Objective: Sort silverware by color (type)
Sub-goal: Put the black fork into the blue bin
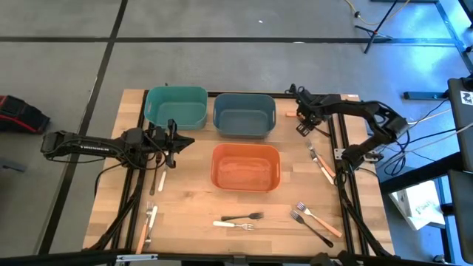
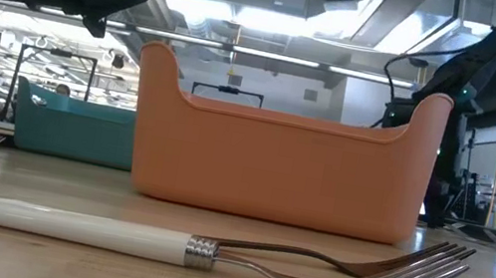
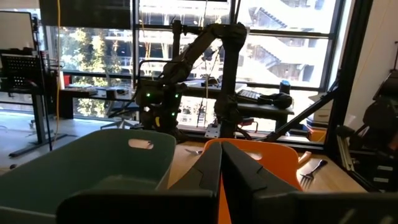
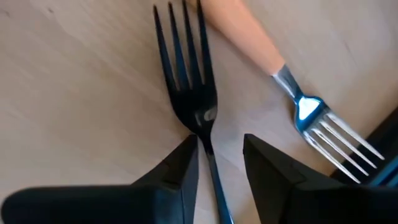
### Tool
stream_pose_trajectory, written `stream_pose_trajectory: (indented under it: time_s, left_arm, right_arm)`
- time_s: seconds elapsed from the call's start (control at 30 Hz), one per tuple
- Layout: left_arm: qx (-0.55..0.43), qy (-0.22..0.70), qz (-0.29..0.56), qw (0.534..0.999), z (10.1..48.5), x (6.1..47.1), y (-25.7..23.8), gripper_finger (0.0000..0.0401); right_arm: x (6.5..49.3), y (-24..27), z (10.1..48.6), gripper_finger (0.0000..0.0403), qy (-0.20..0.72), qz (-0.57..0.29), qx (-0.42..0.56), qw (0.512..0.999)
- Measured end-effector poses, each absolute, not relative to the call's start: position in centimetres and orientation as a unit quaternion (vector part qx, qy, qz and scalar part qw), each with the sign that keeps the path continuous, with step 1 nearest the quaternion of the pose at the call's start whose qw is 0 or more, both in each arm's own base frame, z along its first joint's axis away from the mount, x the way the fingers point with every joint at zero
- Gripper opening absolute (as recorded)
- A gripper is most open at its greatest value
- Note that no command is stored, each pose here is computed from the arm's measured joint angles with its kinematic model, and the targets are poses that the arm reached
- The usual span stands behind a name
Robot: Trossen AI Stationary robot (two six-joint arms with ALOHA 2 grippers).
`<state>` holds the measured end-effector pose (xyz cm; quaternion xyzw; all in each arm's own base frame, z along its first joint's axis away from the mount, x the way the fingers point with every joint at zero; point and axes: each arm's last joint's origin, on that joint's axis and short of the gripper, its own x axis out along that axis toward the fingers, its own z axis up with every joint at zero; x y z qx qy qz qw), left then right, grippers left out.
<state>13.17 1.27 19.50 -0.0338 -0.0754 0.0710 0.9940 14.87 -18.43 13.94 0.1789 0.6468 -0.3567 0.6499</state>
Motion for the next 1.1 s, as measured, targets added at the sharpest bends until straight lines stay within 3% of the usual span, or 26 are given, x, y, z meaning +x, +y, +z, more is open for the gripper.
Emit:
stream_pose_trajectory:
  time_s: [0.27, 0.63, 1.1]
  left_arm:
    - [-0.034, -0.081, 0.072, 0.994, 19.61, 13.15, 1.28, 0.0006]
    - [-0.041, -0.096, 0.068, 0.992, 19.88, 13.1, 1.26, 0.0006]
    - [-0.032, -0.096, 0.055, 0.993, 19.91, 13.11, 1.18, 0.0006]
  right_arm:
    - [14.88, -18.49, 13.92, 0.009, 0.65, -0.355, 0.169, 0.65]
    - [15.05, -18.6, 13.93, 0.0008, 0.638, -0.36, 0.178, 0.657]
    - [15.24, -18.49, 14.23, 0.0001, 0.623, -0.335, 0.188, 0.681]
